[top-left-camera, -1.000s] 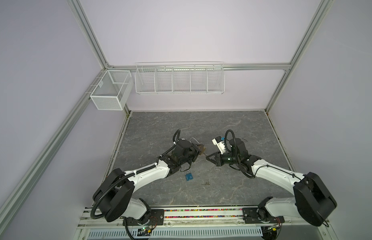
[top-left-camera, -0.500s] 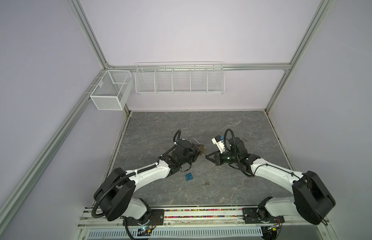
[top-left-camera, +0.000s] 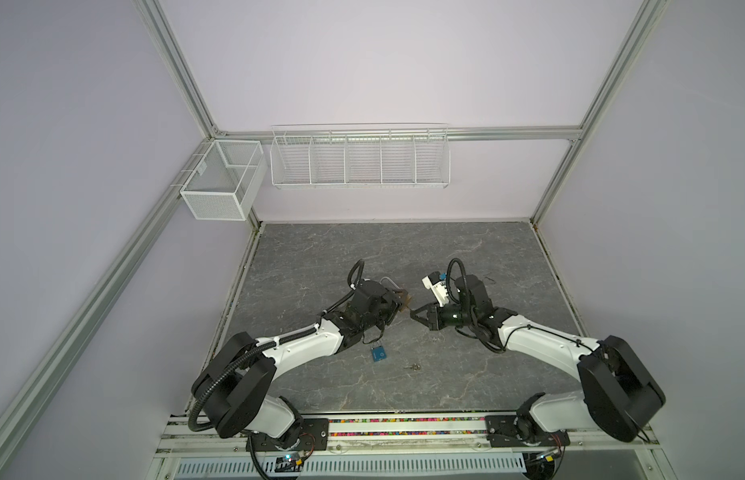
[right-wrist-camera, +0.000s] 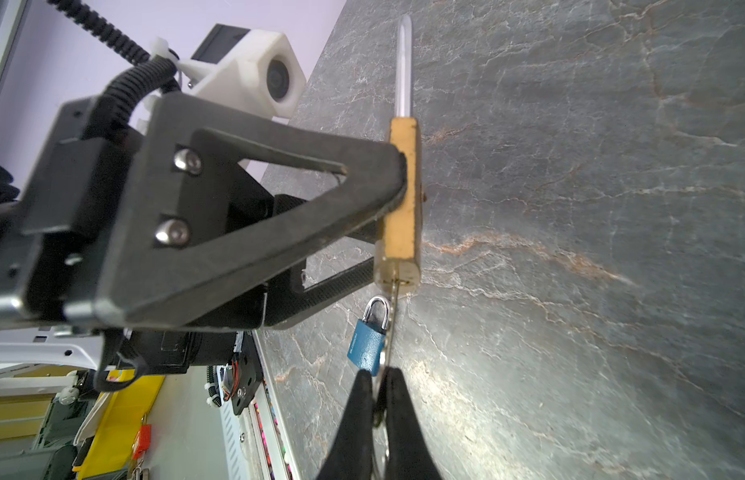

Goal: Unlock with the key

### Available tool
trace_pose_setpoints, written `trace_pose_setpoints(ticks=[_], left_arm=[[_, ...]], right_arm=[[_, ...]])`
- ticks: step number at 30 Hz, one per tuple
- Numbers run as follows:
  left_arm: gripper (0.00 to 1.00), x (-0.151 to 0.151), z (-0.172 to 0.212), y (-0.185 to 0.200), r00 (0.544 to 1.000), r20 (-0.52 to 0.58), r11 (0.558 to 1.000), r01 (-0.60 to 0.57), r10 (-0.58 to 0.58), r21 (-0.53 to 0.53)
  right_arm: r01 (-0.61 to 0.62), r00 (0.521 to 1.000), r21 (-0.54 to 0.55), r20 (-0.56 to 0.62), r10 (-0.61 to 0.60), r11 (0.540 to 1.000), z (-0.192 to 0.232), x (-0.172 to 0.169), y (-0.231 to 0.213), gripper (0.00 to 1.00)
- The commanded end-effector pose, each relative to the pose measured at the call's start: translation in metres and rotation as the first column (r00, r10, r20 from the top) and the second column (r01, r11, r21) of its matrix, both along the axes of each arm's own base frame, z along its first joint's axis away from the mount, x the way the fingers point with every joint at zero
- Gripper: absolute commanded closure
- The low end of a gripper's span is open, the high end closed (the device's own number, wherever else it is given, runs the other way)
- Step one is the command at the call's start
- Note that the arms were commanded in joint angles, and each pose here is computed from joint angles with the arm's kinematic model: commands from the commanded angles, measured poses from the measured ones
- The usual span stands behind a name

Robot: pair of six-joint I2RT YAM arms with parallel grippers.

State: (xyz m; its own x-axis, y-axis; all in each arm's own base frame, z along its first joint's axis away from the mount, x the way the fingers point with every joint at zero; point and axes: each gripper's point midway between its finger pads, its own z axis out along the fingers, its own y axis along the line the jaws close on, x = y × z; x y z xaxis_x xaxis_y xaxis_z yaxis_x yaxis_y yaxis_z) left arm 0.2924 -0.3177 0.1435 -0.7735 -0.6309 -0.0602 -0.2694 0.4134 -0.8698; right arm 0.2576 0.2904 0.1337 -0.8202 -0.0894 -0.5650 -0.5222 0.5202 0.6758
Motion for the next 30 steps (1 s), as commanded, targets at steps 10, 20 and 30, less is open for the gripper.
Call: trace_pose_setpoints(ticks=[10, 20, 30], left_arm=[[1.00, 0.004, 0.038, -0.019, 0.996, 0.089, 0.993, 0.028, -0.018, -0.113], [1.00, -0.011, 0.029, -0.018, 0.989, 0.114, 0.995, 0.099, -0.099, -0.001], [1.00, -0.018, 0.034, -0.025, 0.988, 0.117, 0.995, 0.095, -0.098, 0.030]], right_arm=[[-0.020, 1.000, 0.013, 0.010, 0.020, 1.000, 0.008, -0.001, 0.013, 0.94], [0.013, 1.000, 0.000, 0.007, -0.013, 1.000, 0.025, 0.013, 0.011, 0.94], [0.054, 0.998, -0.029, 0.019, -0.053, 0.998, 0.023, 0.021, 0.007, 0.94]])
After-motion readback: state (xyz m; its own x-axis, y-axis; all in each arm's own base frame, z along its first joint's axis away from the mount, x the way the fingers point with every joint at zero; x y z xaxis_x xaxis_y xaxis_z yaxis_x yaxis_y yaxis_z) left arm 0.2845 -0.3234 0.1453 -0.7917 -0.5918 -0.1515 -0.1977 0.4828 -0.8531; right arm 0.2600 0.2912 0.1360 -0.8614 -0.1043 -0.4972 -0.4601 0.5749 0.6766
